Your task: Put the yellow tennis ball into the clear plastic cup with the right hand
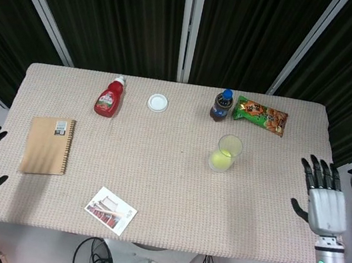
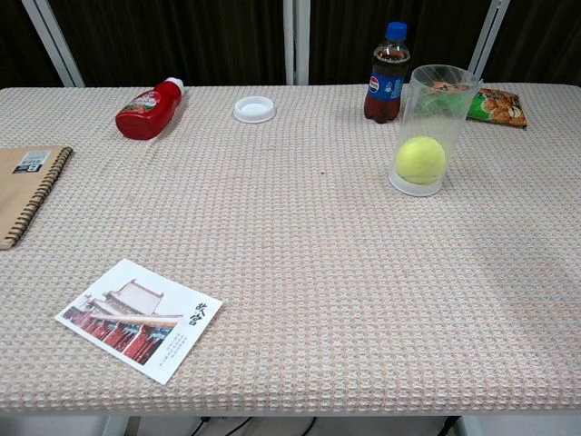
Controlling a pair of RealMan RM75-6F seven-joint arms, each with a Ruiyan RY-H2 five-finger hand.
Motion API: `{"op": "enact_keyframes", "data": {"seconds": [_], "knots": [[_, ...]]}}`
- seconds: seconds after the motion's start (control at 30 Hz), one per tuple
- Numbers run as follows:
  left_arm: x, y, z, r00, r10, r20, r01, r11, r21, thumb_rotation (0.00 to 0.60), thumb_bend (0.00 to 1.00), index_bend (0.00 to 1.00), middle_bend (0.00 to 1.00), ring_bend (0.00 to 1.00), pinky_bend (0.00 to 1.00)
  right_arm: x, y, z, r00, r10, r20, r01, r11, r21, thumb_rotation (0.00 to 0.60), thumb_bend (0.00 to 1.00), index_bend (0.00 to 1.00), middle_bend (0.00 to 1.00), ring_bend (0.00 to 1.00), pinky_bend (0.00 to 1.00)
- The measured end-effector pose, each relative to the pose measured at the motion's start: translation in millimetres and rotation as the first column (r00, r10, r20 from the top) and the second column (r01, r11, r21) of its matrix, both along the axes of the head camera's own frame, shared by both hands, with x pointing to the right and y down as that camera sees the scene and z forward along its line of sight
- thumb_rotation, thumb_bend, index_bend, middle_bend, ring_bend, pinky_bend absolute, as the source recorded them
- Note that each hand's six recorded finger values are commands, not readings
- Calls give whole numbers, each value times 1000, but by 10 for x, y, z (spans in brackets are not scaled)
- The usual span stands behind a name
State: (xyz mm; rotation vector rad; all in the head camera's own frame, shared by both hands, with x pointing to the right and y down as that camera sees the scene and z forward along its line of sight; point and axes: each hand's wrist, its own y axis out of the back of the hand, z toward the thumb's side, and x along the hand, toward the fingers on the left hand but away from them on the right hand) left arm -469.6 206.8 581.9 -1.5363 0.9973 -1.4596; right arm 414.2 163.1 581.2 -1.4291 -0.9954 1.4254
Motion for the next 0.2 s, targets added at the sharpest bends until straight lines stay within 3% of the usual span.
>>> {"op": "enact_keyframes", "data": {"seconds": [0.2], "knots": [[-8,26,29,1000,4,5,-4,1000,3,600,153,37,0,0,0,599,461,20,995,91,-42,-91,996,-4,600,131,0,0,0,0]]}}
